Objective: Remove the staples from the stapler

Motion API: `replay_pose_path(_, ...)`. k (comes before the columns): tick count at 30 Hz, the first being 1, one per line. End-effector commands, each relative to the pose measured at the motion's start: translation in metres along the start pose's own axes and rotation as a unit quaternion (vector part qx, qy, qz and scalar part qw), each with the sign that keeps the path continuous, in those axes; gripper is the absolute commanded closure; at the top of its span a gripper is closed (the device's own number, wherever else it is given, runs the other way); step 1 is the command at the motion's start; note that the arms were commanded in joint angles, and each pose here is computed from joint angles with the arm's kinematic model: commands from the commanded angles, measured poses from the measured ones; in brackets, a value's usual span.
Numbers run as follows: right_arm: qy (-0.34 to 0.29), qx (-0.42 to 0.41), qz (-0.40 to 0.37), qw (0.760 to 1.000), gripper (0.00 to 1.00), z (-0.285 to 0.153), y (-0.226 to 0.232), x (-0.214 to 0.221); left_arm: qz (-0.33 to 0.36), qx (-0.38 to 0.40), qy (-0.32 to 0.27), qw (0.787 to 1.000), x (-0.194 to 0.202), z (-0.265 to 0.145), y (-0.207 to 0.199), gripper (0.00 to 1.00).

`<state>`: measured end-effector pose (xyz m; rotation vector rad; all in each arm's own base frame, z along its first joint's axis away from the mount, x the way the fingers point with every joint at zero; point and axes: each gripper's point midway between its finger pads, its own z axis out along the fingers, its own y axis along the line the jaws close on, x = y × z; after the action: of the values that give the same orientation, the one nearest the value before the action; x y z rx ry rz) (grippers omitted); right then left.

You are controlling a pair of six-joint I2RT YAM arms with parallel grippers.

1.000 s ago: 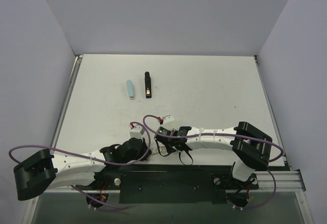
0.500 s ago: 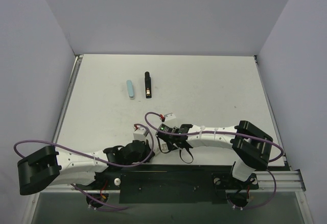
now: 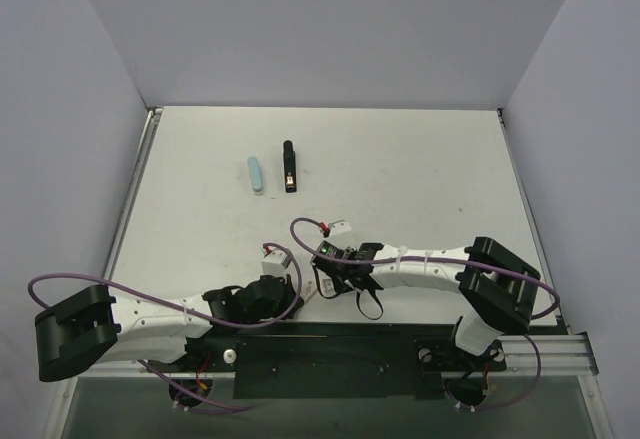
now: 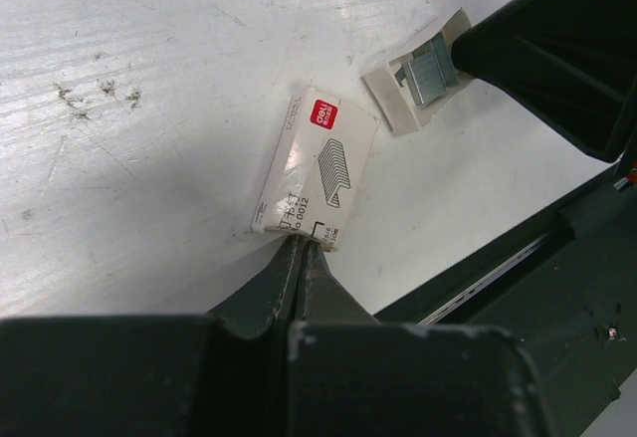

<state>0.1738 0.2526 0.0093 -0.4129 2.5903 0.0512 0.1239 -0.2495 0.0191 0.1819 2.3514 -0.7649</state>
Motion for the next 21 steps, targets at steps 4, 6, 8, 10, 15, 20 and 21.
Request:
replay_pose_path(4,-0.01,0.021,0.001,1.0,1.0,-0.002,-0.011,-0.009,0.004,-0.002,0.006,1.0,0.001,-0.003,-0.001,1.0)
replay_pose_path(6,-0.012,0.021,0.002,1.0,1.0,-0.001,-0.01,-0.012,0.005,0.001,0.006,1.0,-0.002,-0.007,-0.003,1.0)
replay_pose_path(8,-0.013,0.022,0.004,1.0,1.0,0.0,-0.009,-0.014,0.004,-0.003,0.002,1.0,-0.005,-0.012,-0.002,1.0)
replay_pose_path(10,-0.014,0.022,0.007,1.0,1.0,0.002,-0.009,-0.016,0.007,-0.016,0.003,1.0,-0.006,-0.018,0.004,1.0)
replay_pose_path(15,-0.017,0.019,0.014,1.0,1.0,0.005,-0.006,-0.023,0.008,-0.032,-0.01,0.999,-0.014,-0.028,0.011,1.0)
replay_pose_path(20,-0.017,0.012,0.015,1.0,1.0,0.007,0.001,-0.028,0.015,-0.066,-0.028,0.997,-0.023,-0.027,0.021,1.0)
replay_pose_path(21,-0.019,0.01,0.017,1.0,1.0,0.006,0.003,-0.03,0.016,-0.069,-0.026,0.997,-0.023,-0.025,0.021,1.0)
